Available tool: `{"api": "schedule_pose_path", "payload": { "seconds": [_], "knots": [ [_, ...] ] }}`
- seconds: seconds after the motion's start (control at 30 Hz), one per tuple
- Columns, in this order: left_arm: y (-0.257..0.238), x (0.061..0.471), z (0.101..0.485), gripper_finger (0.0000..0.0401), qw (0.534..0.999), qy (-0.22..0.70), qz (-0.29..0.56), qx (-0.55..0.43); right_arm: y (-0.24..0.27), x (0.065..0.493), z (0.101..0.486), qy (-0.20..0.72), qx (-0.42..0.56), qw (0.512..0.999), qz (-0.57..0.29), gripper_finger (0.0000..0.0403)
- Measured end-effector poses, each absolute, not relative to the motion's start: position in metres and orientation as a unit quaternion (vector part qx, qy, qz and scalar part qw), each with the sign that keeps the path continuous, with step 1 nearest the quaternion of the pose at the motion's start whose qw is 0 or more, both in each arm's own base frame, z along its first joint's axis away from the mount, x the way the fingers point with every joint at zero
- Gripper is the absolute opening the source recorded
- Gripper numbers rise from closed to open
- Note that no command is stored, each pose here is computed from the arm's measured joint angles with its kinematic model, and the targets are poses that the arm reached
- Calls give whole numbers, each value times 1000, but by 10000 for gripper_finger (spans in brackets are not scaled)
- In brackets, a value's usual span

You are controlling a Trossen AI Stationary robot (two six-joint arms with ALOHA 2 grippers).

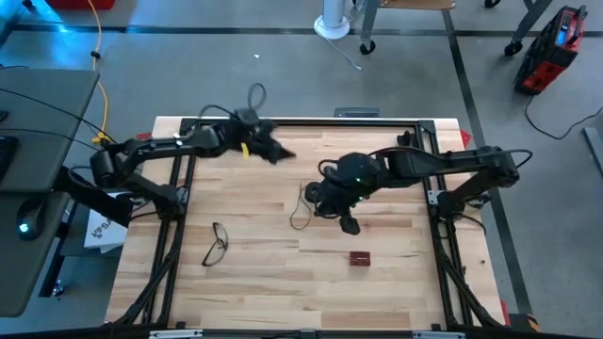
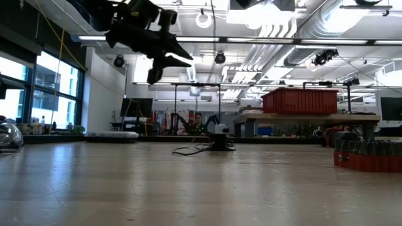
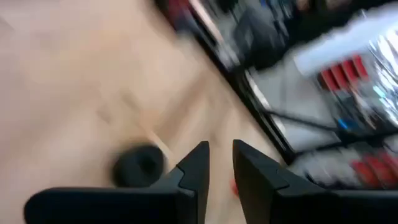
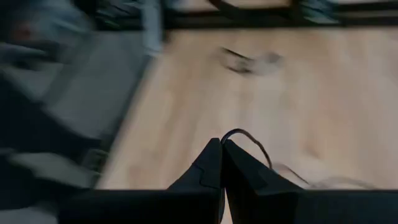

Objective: Coil cords
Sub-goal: Uncoil the black wire from the spool

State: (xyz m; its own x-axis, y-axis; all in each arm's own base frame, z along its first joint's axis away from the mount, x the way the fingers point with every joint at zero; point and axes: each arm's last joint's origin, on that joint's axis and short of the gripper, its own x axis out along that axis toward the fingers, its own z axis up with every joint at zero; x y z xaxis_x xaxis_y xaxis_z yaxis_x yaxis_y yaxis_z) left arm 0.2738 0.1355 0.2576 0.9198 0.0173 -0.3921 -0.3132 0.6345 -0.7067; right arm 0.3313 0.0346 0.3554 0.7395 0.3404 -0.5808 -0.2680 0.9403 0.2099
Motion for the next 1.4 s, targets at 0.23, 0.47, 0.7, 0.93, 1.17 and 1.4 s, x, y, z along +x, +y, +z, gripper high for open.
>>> {"api": "schedule_pose_path", "payload": {
  "seconds": [0.23, 0.47, 0.7, 0.93, 1.17, 1.4],
  "knots": [
    [176, 244, 262, 70, 870, 146, 136, -451, 68, 318, 313, 514, 155, 796, 280, 0],
    [162, 251, 257, 70, 874, 182, 104, -438, 97, 276, 259, 716, 142, 668, 145, 1],
    [143, 274, 237, 89, 857, 225, 109, -451, 101, 275, 233, 712, 209, 668, 54, 53],
    [126, 303, 193, 139, 796, 289, 101, -522, 92, 281, 238, 694, 197, 692, 19, 174],
    [109, 321, 159, 177, 745, 329, 114, -569, 77, 284, 262, 644, 127, 754, -40, 219],
    [108, 340, 132, 182, 717, 290, 140, -618, 63, 279, 274, 620, 124, 770, -87, 220]
  ]
}}
